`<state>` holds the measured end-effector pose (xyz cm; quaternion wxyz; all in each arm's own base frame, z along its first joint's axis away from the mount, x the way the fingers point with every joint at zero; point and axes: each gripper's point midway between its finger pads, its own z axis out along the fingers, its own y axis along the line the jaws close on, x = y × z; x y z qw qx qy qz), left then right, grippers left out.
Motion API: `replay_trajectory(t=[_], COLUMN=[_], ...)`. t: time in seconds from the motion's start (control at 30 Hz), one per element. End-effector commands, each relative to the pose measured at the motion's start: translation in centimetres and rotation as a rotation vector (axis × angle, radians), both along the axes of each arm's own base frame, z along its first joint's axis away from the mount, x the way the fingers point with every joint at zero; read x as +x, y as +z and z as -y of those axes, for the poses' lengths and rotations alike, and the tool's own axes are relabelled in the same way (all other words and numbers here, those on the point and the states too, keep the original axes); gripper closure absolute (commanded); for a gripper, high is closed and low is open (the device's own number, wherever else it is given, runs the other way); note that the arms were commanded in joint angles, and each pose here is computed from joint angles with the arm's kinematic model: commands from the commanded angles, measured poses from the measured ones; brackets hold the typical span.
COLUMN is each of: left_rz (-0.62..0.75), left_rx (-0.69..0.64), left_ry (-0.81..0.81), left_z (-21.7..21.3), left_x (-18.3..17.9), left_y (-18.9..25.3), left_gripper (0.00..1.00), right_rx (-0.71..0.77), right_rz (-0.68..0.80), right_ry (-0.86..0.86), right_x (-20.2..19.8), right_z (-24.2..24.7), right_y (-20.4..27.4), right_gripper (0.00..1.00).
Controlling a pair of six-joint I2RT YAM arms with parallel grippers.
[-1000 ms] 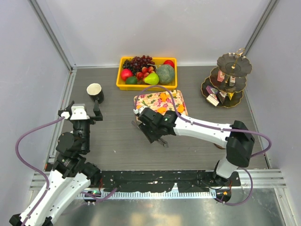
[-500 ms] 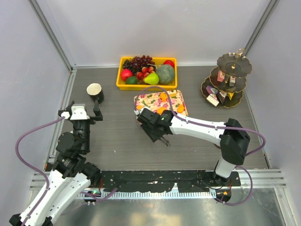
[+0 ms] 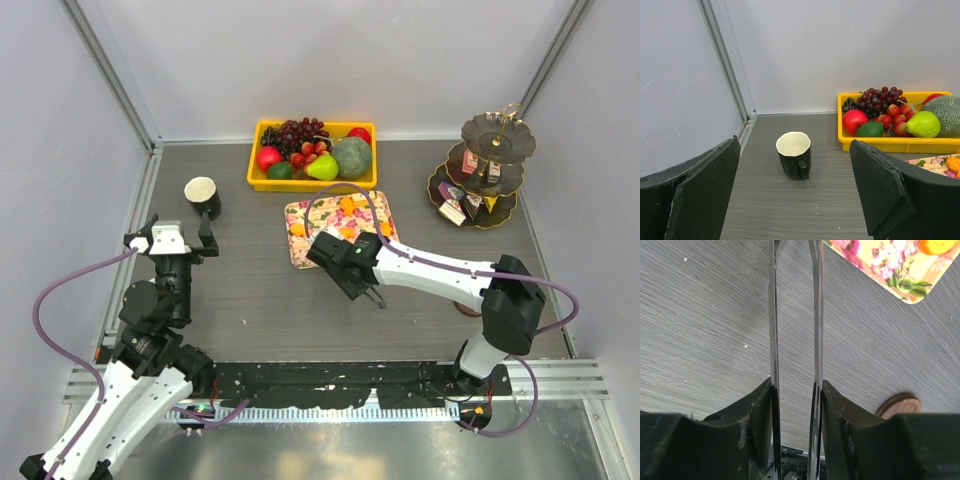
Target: Serve the afternoon tea
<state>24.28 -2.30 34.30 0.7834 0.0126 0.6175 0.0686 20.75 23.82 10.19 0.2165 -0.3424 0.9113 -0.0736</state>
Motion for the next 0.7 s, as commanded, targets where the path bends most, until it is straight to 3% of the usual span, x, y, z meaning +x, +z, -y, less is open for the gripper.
replay_trajectory(t=[0.0,0.2,0.67], left_rz=[0.032,0.035,0.035], left_rx=[-0.026,-0.029,-0.027], left_ry=[-0.010,-0.009,-0.006], left_z=[0.1,0.0,0.0], left_x=[-0.1,-0.2,-0.3], left_y=[1.2,1.3,1.3], left_gripper=[0.01,0.01,0.01], right_rx=[0.010,0.102,0.116], right_rz=[0.049,0.061,0.094], right_ry=[-0.003,0.040,0.003], right_x=[0.1,0.2,4.1], right_z=[1.2,-0.2,-2.5], right_y=[2.5,4.1,3.0], right_gripper=[0.56,0.51,0.45])
